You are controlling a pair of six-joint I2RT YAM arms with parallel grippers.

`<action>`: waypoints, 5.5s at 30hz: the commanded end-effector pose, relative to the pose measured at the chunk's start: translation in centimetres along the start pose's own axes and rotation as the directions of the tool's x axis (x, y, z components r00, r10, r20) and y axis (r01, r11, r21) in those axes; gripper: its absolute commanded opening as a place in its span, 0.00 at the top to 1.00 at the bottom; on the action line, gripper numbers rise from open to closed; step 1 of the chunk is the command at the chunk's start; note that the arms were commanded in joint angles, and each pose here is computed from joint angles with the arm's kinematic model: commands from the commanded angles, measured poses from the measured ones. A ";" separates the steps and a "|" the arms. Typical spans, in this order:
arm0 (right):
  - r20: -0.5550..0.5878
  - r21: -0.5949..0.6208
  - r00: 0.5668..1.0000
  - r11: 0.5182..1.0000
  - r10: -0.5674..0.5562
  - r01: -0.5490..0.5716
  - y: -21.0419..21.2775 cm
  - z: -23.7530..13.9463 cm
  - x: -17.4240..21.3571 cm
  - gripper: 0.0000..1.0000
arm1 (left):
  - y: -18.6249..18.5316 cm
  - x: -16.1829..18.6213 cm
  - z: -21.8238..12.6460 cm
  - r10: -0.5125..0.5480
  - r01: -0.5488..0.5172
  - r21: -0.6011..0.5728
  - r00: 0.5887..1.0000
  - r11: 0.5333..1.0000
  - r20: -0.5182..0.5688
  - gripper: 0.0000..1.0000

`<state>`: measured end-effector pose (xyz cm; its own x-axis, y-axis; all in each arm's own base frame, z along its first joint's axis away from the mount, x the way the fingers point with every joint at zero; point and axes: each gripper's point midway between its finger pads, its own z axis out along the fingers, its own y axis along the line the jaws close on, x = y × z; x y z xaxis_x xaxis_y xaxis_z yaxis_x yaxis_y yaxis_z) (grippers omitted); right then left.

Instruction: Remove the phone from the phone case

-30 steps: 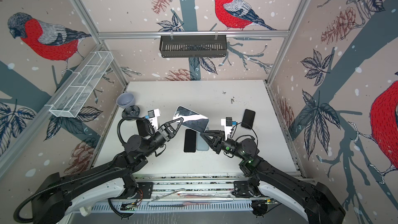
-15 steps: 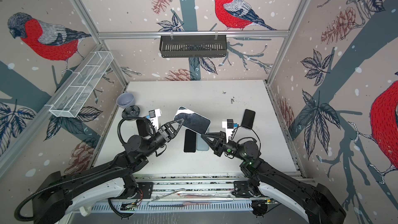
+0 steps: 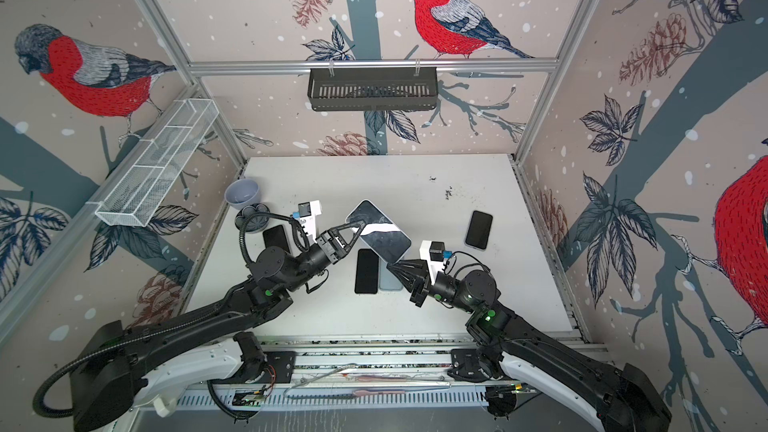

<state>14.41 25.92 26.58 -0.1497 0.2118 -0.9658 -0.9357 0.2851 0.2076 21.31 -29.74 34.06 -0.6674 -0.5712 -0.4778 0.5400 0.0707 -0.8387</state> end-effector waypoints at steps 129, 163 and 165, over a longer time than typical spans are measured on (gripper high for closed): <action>-0.301 -0.354 0.858 0.884 -0.417 0.306 4.9 1.2 3.4 0.83 | -5.6 2.8 -4.6 0.716 -0.618 0.364 0.580 0.697 -0.388 1.00; -0.140 -0.071 0.768 0.780 -0.625 0.622 3.2 3.4 -1.8 0.57 | -4.1 1.2 -2.4 0.566 -0.508 0.254 0.766 0.823 -0.305 1.00; -0.118 0.009 0.809 0.815 -0.575 0.580 2.5 3.0 -2.7 0.38 | -4.6 0.4 -2.6 0.538 -0.490 0.226 0.800 0.842 -0.267 1.00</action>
<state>12.35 29.42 26.04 0.4075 -0.2567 -0.8764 -0.8621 0.2085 -0.4619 16.59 -28.99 33.88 -0.4094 -0.0650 -0.9100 0.8982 0.1460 -0.4146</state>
